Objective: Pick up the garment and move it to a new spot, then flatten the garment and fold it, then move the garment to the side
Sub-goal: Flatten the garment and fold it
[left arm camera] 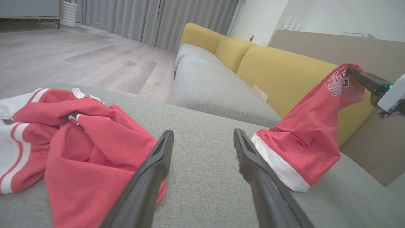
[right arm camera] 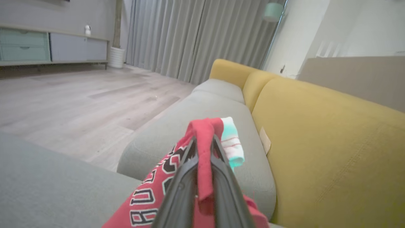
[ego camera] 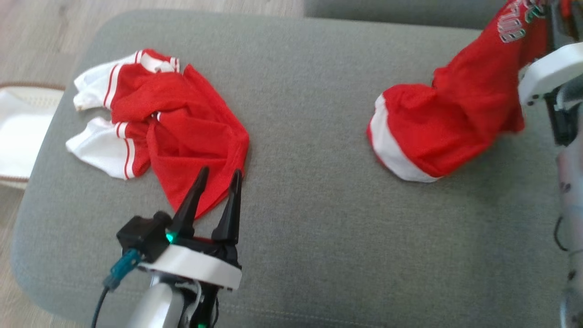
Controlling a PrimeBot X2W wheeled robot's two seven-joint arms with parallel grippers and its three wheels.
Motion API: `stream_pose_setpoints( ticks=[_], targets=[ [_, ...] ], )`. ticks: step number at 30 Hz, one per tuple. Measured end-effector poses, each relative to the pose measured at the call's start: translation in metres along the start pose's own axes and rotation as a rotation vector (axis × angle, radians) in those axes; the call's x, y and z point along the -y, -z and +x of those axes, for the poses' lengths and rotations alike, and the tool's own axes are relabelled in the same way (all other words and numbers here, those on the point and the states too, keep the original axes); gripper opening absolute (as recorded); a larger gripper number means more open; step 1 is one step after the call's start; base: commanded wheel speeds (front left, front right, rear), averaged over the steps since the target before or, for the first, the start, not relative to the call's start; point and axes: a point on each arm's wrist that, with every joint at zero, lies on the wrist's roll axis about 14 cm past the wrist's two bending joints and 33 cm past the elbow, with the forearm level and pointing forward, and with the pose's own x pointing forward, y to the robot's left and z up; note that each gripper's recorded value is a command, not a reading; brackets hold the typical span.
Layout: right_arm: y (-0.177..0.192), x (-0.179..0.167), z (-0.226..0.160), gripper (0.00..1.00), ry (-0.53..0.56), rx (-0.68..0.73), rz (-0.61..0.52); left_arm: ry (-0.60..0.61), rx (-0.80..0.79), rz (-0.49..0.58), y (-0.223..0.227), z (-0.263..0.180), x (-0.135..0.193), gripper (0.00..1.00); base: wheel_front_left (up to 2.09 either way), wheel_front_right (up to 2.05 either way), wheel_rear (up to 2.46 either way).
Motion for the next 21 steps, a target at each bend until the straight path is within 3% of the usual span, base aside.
stream_pose_setpoints(
  ticks=[2,3,4,7,10,21],
  targets=[
    [0.028,0.005,0.006,0.00,0.006,-0.081,0.010,0.002,-0.002,0.003,0.000,0.005,-0.001,1.00,0.00,0.00,0.00],
    [0.042,0.006,0.008,0.69,0.006,-0.124,0.009,0.004,-0.003,0.004,0.001,0.007,-0.001,1.00,0.00,0.00,0.00],
    [0.055,0.006,0.009,1.00,-0.002,-0.165,-0.003,0.005,-0.004,0.004,0.001,0.010,-0.001,1.00,0.00,0.00,0.00],
    [0.089,-0.006,0.009,1.00,-0.046,-0.289,-0.014,0.001,-0.006,0.003,0.002,0.015,-0.003,1.00,0.00,0.00,0.00],
    [0.097,-0.016,0.007,1.00,-0.078,-0.329,-0.009,0.010,-0.013,-0.002,0.005,0.017,-0.001,1.00,0.00,0.00,0.00],
    [0.050,0.002,-0.010,1.00,-0.041,-0.146,0.059,0.086,0.017,-0.022,-0.004,0.023,0.025,1.00,0.00,0.00,0.00]
  ],
)
